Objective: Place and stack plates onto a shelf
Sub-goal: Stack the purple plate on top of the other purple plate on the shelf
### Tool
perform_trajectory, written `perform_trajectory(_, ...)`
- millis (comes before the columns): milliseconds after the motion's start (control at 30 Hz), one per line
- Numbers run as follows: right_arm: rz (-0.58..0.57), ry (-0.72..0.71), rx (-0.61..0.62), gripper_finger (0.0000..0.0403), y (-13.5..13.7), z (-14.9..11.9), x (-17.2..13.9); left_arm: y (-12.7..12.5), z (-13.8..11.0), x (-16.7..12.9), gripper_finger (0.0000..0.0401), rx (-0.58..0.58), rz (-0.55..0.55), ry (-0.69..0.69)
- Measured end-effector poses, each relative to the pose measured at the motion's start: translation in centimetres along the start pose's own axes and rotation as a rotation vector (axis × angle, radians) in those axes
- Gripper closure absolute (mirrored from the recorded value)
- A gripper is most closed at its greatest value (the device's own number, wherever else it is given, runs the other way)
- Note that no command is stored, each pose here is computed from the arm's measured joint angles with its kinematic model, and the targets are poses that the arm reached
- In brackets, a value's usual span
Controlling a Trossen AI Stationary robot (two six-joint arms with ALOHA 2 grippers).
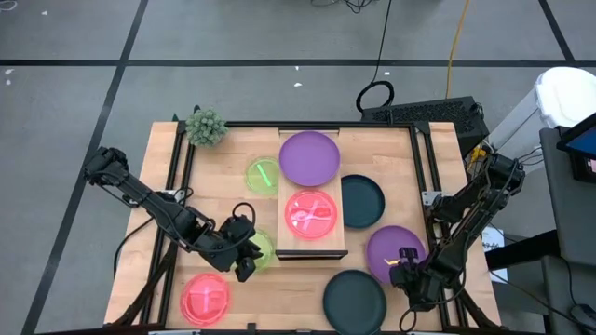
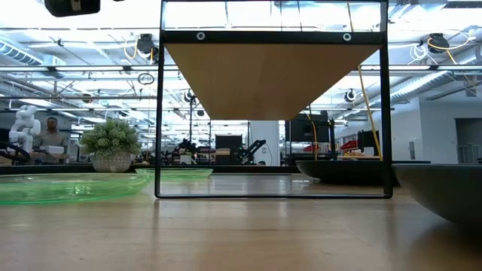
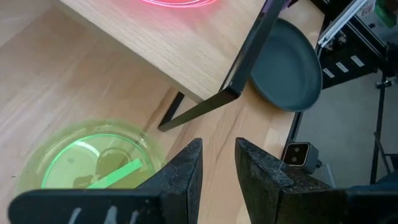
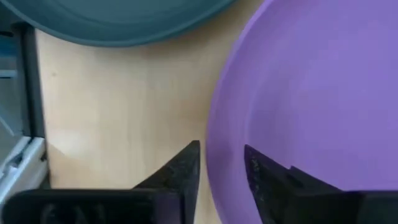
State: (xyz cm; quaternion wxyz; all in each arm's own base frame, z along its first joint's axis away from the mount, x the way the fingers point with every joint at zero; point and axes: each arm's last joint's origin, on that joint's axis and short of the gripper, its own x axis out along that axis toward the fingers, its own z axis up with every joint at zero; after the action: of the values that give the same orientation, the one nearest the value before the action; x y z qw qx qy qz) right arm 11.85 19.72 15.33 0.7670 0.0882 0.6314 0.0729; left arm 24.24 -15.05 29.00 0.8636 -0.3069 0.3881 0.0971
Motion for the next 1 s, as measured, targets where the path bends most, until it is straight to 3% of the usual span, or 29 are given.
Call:
perform_trajectory(200,-0.066,0.009,-0.05,0.0291,-0.7,-0.3,0.1,0.0,0.0,0.0,0.0302,-0.008,0.0,-0.001)
perform_trajectory(633,-0.094,-0.017,-0.086,0.0391,-1.1,-0.4,0.3,0.0,0.0,0.0,0.0302,-0.006,0.001,0.0)
perform_trajectory(1000,-0.073,-0.02,-0.044,0.0398,-0.7,-0.2,-0.6,0.0,0.0,0.0,0.0302,-0.009,0.0,0.0)
